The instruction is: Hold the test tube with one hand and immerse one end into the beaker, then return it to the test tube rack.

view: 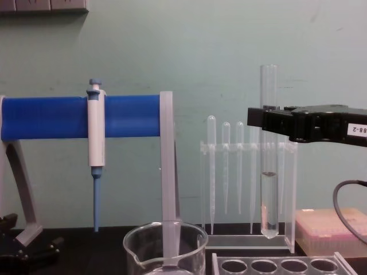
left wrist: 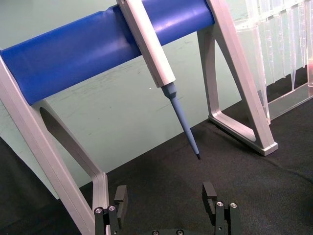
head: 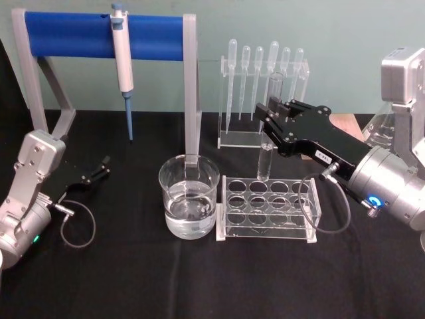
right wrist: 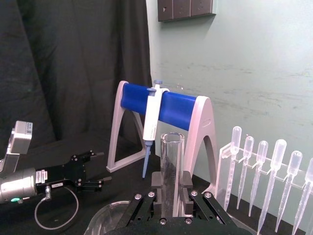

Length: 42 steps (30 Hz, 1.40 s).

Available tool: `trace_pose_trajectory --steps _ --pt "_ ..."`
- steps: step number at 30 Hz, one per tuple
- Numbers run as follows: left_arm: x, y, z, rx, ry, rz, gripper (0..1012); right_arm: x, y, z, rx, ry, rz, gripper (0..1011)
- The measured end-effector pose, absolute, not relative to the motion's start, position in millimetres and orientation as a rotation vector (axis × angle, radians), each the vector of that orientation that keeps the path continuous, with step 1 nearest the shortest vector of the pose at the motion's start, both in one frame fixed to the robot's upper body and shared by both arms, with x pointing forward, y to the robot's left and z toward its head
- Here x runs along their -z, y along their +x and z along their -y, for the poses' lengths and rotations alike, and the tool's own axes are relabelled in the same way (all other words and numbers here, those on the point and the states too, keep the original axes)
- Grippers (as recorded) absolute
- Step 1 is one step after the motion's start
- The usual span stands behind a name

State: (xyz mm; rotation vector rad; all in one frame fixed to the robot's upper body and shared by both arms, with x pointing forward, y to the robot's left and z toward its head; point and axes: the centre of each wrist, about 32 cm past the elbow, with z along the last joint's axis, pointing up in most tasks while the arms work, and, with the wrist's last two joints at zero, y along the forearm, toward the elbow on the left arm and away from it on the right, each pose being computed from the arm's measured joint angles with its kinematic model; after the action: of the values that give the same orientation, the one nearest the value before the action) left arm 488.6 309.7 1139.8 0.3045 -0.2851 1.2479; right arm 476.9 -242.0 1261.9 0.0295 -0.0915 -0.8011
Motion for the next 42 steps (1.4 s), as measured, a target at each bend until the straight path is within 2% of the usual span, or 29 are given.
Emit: trace_pose_trajectory --steps 42 --pt "-1139.8 488.6 -309.7 -1.248 0.304 0.285 1000 -1261.9 476.9 242.0 0.801 0.030 0.092 227"
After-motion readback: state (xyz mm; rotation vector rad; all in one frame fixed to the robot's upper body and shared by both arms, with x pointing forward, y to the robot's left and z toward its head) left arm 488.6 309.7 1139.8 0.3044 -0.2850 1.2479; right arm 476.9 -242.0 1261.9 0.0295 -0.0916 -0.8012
